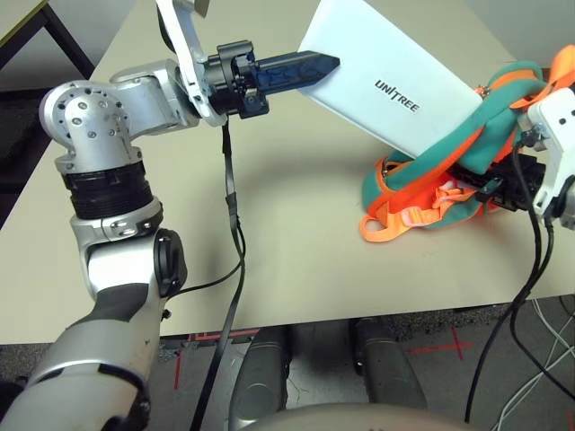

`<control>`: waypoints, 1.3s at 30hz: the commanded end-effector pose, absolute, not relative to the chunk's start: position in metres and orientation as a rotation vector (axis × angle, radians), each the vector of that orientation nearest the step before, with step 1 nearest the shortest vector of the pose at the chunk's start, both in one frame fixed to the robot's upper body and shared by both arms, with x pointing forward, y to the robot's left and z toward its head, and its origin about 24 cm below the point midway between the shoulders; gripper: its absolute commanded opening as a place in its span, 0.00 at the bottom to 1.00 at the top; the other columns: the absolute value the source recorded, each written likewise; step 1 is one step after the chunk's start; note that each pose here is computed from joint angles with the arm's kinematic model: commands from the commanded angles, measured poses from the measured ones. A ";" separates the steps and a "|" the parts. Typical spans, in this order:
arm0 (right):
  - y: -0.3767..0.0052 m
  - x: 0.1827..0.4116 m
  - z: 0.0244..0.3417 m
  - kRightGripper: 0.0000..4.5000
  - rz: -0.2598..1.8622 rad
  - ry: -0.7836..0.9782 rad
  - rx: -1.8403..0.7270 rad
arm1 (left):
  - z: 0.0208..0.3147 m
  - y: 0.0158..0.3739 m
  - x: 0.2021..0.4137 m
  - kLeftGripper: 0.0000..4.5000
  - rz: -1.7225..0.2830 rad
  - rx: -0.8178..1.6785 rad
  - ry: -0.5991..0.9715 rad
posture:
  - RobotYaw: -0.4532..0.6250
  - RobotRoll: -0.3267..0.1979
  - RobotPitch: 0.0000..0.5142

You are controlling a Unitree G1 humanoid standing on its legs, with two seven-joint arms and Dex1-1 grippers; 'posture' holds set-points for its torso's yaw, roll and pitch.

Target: Put the pencil case into the backpack and zip it.

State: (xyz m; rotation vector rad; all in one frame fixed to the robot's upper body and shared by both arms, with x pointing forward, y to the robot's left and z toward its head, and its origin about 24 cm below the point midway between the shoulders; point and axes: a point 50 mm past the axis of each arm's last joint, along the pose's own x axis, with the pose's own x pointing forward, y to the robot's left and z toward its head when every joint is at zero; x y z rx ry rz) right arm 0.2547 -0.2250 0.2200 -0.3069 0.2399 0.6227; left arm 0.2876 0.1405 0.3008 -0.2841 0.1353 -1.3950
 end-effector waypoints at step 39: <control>-0.221 0.265 0.223 0.04 0.656 0.216 -0.338 | 0.228 0.083 0.294 0.29 -1.276 0.047 0.030 | 0.47 0.62 0.40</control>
